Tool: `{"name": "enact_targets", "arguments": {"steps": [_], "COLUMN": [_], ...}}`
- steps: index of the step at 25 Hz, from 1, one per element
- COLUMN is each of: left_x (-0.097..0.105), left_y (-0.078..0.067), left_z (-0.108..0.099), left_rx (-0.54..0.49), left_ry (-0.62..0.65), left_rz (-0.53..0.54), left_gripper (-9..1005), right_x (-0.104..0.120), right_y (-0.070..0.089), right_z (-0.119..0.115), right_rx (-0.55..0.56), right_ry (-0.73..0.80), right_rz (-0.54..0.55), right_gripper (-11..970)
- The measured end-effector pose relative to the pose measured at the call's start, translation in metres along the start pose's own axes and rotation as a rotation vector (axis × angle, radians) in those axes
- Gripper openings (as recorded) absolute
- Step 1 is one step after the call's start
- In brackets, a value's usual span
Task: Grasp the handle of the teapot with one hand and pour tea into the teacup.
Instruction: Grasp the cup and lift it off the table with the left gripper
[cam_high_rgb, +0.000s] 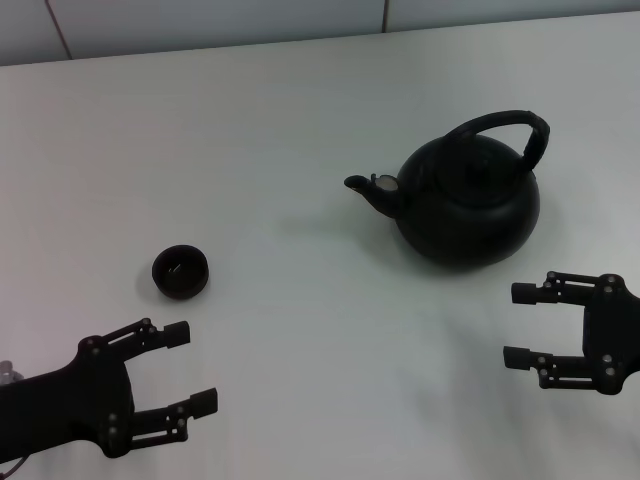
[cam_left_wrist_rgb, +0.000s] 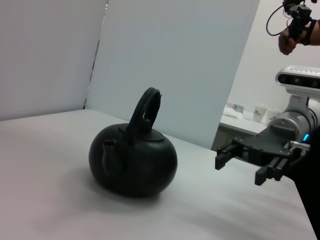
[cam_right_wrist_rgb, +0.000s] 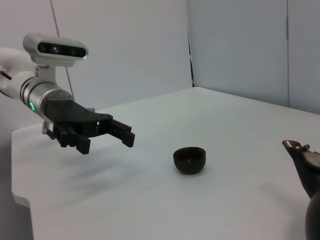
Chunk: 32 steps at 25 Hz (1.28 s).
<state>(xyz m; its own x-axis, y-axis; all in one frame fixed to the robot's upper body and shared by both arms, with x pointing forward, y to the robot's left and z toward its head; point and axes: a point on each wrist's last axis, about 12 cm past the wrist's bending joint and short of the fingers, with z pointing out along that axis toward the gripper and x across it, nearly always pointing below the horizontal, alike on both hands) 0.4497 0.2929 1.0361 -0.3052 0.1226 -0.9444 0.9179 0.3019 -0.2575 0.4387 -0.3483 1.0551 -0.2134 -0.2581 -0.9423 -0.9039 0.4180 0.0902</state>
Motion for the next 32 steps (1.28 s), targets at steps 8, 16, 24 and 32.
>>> {"name": "enact_targets", "arguments": {"steps": [8,16,24,32], "left_x": [0.002,0.015,0.021,0.027], "left_y": [0.002,0.008,0.008,0.008], "left_z": [0.000,-0.008,-0.016,-0.009], "left_rx": [-0.082,-0.386,-0.503,-0.456], "left_ry": [-0.074,-0.214,-0.242,-0.158], "left_rz": [-0.005,0.073,0.096,0.107], "left_gripper": [864,863,863,864], "right_x": [-0.001,-0.001,-0.002,-0.003], "right_y": [0.000,-0.002,-0.002,-0.004], "right_z": [0.000,0.001,0.003,0.004], "right_rx": [0.001,0.008,0.012,0.013], "right_ry": [-0.004,-0.007,-0.012,-0.010], "right_rz": [-0.001,-0.001,-0.004,-0.009], "right_gripper": [732,731,731,731]}}
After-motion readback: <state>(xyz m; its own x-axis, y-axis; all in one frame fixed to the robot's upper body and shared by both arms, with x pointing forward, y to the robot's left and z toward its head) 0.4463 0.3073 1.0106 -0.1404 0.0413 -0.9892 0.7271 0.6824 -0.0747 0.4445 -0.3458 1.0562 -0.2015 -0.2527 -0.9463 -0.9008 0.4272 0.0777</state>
